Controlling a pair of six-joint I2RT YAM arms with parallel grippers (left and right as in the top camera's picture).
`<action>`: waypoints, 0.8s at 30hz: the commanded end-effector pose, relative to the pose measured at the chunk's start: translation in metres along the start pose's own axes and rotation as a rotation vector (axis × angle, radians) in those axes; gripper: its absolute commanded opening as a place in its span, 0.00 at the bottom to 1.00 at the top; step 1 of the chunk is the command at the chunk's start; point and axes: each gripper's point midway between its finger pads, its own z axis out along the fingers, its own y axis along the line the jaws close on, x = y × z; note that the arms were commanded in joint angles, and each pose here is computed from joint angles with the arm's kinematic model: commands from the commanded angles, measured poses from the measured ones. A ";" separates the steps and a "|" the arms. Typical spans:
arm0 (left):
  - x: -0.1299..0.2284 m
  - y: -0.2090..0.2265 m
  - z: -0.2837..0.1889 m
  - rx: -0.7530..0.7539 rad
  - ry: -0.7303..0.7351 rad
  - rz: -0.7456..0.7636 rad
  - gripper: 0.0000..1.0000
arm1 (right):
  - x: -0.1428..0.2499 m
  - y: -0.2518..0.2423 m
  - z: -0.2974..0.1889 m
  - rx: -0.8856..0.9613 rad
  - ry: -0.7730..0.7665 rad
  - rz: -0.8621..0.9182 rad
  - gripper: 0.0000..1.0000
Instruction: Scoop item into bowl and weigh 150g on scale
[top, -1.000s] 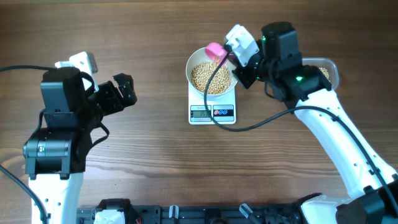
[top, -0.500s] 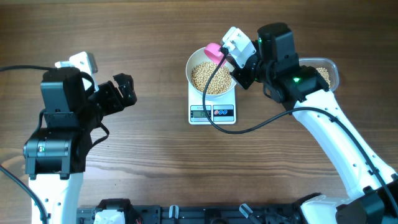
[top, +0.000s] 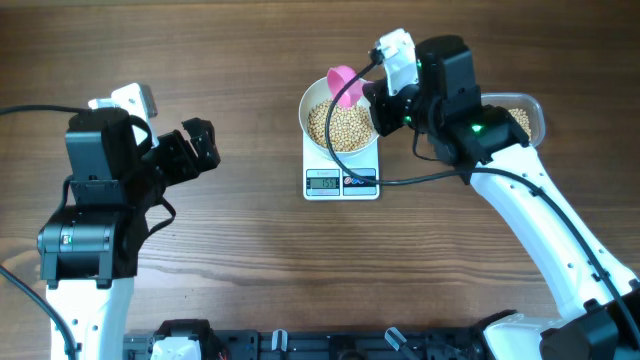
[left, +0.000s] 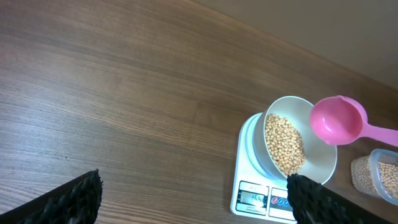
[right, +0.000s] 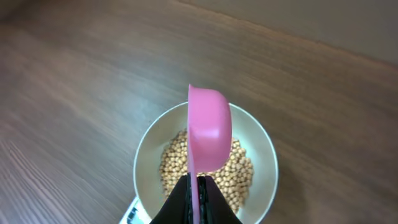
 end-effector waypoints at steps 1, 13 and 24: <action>-0.007 0.001 -0.003 -0.008 -0.019 0.011 1.00 | -0.007 0.000 -0.007 0.010 -0.022 0.012 0.04; -0.007 0.001 -0.003 -0.007 -0.019 0.011 1.00 | -0.002 -0.005 0.009 0.018 -0.004 -0.054 0.04; -0.007 0.001 -0.003 -0.008 -0.019 0.011 1.00 | 0.019 -0.013 0.036 0.023 0.068 -0.096 0.04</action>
